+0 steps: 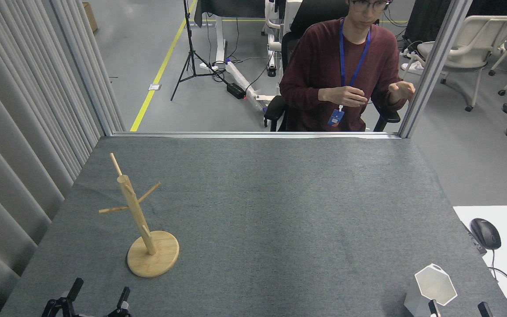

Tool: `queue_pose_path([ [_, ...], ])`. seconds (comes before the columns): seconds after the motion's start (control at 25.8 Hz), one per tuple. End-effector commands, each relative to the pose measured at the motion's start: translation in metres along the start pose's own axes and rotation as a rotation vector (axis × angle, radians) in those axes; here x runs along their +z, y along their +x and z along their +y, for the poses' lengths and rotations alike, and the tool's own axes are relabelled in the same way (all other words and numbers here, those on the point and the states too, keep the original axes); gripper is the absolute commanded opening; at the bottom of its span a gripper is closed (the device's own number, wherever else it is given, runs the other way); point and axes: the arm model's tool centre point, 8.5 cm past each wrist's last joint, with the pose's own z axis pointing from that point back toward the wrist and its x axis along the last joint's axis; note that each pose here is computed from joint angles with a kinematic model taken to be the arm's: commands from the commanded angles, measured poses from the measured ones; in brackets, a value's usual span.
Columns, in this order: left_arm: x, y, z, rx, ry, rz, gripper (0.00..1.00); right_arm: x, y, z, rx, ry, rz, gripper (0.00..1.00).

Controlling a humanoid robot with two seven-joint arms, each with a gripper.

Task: Hang cup on storage rack

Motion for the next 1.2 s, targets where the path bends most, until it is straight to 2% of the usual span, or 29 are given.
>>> queue_pose_path([
  [0.0,0.000,0.000,0.000,-0.001,0.001,0.001,1.00,0.001,0.000,0.000,-0.002,0.000,0.000,0.99],
  [0.31,0.000,-0.004,0.000,-0.012,-0.001,0.033,1.00,0.004,-0.001,0.010,0.004,0.038,-0.010,0.99],
  [0.54,0.000,-0.005,0.000,-0.013,-0.003,0.037,1.00,0.003,-0.003,0.029,-0.013,0.095,-0.014,0.99],
  [0.74,0.001,-0.006,-0.001,-0.015,-0.005,0.041,1.00,-0.013,-0.002,0.034,-0.022,0.096,-0.031,0.99],
  [0.85,0.001,-0.006,-0.001,-0.014,-0.006,0.040,1.00,-0.023,-0.008,0.028,-0.001,0.081,-0.039,0.99],
  [1.16,0.002,-0.007,-0.001,-0.015,-0.004,0.046,1.00,-0.036,-0.004,0.035,-0.020,0.090,-0.047,0.99],
])
